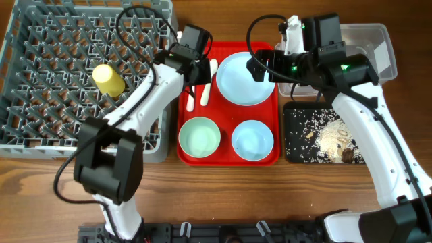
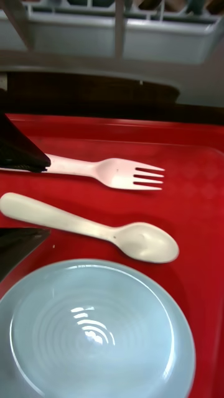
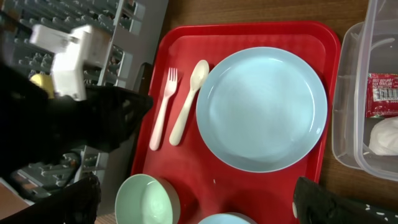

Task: Sort waste into correct bins and load items into the dishwasher rack
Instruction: 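Move the left gripper to the white plastic fork and grasp it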

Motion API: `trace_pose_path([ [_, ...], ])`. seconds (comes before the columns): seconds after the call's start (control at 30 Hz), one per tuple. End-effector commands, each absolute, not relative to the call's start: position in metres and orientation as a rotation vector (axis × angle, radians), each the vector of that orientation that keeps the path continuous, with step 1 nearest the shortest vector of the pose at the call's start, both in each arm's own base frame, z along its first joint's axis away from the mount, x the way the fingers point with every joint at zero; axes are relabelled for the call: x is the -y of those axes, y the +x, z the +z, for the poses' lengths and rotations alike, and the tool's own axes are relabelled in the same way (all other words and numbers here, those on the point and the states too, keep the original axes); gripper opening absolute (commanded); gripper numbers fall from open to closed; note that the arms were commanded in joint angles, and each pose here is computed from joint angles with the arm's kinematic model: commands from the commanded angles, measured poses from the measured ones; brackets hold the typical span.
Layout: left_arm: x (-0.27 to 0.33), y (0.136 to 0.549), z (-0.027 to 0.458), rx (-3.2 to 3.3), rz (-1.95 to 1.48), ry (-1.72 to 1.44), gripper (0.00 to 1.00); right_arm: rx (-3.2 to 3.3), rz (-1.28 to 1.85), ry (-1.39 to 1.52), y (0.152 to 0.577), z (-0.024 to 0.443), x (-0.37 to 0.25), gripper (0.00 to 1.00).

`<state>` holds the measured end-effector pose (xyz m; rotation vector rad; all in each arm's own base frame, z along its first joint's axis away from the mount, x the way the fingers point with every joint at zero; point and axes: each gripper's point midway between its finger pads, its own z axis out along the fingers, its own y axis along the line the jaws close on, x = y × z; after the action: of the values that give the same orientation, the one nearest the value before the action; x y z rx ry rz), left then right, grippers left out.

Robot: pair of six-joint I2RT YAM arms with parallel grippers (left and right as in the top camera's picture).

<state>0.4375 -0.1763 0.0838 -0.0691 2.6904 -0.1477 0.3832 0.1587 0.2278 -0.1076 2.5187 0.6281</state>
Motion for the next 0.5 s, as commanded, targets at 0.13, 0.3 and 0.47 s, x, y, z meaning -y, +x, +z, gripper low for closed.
trace_pose_path([
  [0.13,0.165,0.438,0.035,-2.776,-0.056,-0.085,0.32,-2.533,0.65,-0.104,0.383,0.223,-0.162,1.0],
  [0.3,0.15,0.443,0.03,-2.782,-0.047,-0.164,0.32,-2.533,0.65,-0.104,0.383,0.223,-0.162,1.0],
  [0.47,0.157,0.439,0.019,-2.82,-0.122,-0.167,0.31,-2.533,0.65,-0.104,0.383,0.223,-0.162,1.0],
])
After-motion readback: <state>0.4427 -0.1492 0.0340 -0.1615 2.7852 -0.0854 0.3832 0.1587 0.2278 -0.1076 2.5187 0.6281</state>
